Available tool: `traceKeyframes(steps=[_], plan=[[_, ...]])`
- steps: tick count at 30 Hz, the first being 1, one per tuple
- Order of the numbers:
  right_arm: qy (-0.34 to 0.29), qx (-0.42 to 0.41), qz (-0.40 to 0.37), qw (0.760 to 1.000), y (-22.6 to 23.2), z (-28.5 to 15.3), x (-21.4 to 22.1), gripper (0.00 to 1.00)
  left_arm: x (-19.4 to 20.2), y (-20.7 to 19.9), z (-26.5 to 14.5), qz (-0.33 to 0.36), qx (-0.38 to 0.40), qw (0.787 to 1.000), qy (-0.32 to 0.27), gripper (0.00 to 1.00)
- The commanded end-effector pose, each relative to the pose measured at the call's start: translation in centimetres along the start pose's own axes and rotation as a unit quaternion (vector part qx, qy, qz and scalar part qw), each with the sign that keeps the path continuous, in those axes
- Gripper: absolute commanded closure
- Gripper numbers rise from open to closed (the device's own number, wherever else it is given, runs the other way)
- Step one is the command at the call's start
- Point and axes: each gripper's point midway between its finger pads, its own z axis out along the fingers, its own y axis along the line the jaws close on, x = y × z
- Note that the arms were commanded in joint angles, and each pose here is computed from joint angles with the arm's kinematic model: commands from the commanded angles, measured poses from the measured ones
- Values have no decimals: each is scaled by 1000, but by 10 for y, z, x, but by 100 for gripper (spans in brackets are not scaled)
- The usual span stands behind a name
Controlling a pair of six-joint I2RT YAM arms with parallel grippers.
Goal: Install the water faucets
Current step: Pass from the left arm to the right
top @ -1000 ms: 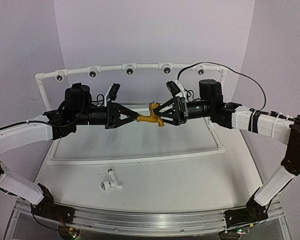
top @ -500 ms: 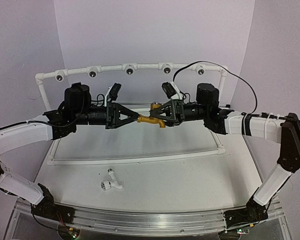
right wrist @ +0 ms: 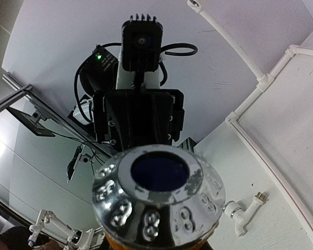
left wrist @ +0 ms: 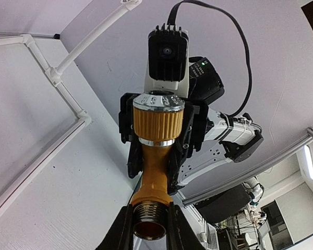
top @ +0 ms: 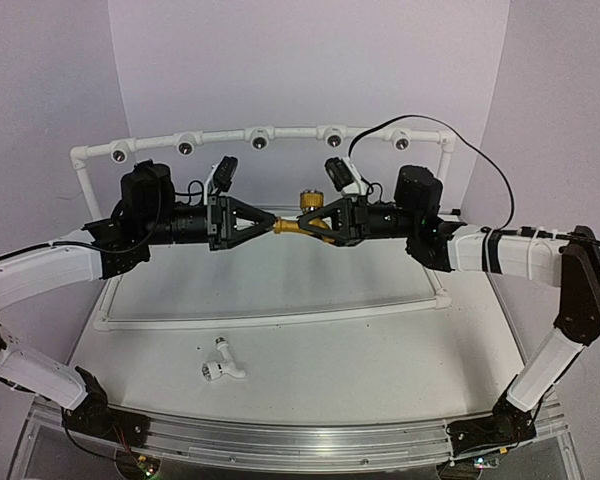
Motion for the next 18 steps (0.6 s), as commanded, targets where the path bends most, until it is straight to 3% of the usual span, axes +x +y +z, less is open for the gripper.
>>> traceKeyframes(steps=[1, 3, 4, 7, 9, 11, 14, 18], plan=[[-17, -11, -30, 999, 12, 3, -3, 100, -17, -9, -5, 20, -3, 999, -37, 78], [-19, 9, -37, 999, 6, 1, 1, 100, -18, -7, -8, 21, -12, 999, -46, 46], [-17, 32, -39, 999, 0, -1, 2, 100, -19, -6, -9, 21, -17, 998, -51, 35], [0, 125, -54, 991, -24, -11, 10, 100, -22, -1, -15, 23, -38, 997, -64, 17], [16, 204, -68, 976, -38, -26, 15, 100, -26, 3, -19, 25, -64, 995, -72, 9], [19, 290, -100, 952, -52, -47, 13, 100, -30, 9, -22, 24, -93, 992, -78, 7], [8, 407, -156, 900, -64, -87, 6, 100, -37, 16, -27, 22, -137, 987, -81, 6], [-6, 528, -249, 812, -62, -141, -10, 100, -53, 17, -28, 15, -174, 981, -88, 6]])
